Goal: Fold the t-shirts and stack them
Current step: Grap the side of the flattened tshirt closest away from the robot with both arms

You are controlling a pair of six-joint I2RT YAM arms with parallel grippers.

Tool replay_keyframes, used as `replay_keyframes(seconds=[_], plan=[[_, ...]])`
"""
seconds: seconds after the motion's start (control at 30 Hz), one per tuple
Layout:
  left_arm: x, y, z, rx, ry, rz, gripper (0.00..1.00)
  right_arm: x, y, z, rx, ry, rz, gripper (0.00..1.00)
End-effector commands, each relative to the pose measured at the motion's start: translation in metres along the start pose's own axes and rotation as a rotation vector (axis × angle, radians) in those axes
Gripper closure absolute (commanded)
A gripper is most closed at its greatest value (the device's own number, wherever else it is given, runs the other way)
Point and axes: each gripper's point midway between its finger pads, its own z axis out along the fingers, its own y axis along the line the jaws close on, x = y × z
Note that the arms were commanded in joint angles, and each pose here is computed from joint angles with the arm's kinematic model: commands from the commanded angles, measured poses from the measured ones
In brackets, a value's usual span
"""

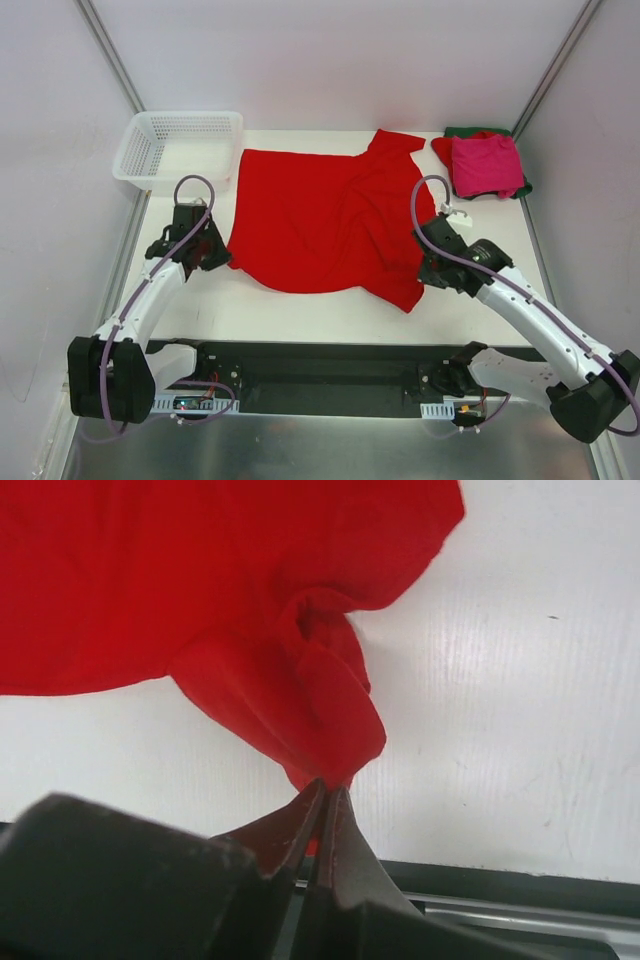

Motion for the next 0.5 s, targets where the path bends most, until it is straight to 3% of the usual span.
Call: replay_keyframes(seconds=[0.0, 0.47], plan=[[-0.006, 0.003, -0.014, -0.012, -0.016, 0.026, 1.00, -0.017, -0.030, -0.016, 0.098, -0.073, 0.012, 0.99], [-0.024, 0.021, -0.027, -0.041, -0.064, -0.013, 1.00, -0.043, -0.073, -0.016, 0.180, -0.092, 0.083, 0.99]])
